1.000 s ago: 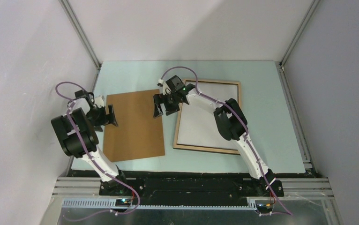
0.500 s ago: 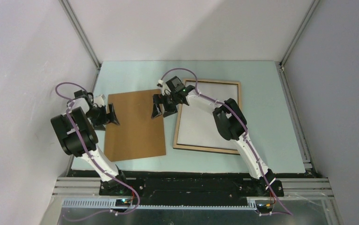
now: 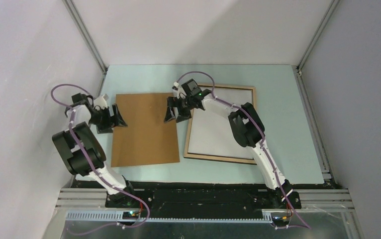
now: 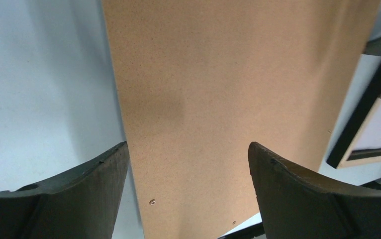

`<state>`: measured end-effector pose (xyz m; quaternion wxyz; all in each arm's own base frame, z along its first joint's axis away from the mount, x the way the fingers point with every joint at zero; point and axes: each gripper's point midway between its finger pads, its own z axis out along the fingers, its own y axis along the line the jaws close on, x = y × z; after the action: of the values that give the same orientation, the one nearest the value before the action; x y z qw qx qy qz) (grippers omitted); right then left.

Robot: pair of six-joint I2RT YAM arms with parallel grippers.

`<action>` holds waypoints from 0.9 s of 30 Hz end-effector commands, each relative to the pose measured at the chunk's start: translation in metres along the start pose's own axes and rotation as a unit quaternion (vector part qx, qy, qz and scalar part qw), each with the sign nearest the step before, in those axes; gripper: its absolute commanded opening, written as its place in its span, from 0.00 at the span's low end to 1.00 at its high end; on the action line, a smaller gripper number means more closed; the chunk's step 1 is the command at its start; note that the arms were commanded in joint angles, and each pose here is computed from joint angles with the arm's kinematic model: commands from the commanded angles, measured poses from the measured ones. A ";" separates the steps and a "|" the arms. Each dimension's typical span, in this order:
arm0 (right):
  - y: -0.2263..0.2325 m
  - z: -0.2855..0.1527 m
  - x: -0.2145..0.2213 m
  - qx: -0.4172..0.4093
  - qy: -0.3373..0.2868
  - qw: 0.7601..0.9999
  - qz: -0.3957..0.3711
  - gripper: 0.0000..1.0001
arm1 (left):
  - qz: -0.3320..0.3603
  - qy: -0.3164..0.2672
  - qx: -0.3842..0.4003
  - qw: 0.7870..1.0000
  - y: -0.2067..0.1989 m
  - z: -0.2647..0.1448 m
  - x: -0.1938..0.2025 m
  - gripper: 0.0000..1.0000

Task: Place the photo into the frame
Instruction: Turn over the photo frame item at the center of the board.

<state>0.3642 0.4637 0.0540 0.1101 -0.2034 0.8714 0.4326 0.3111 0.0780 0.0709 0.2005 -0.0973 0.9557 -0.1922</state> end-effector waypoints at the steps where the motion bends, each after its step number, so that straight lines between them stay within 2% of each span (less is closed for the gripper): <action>1: 0.017 -0.002 0.004 -0.024 0.001 1.000 -0.009 0.93 | 0.021 -0.044 0.132 0.990 -0.071 -0.036 -0.011 0.89; 13: 0.016 -0.021 -0.001 -0.085 -0.006 0.996 -0.007 0.93 | 0.075 -0.119 0.191 0.971 -0.137 -0.101 -0.034 0.90; 27: 0.003 -0.033 0.005 -0.153 0.006 0.988 -0.009 0.92 | 0.122 -0.122 0.219 0.960 -0.189 -0.119 -0.035 0.90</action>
<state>0.3616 0.4436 0.0696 0.0848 -0.2212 0.8070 0.5409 0.3218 -0.0227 0.2279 0.3402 0.0228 0.8816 -0.3265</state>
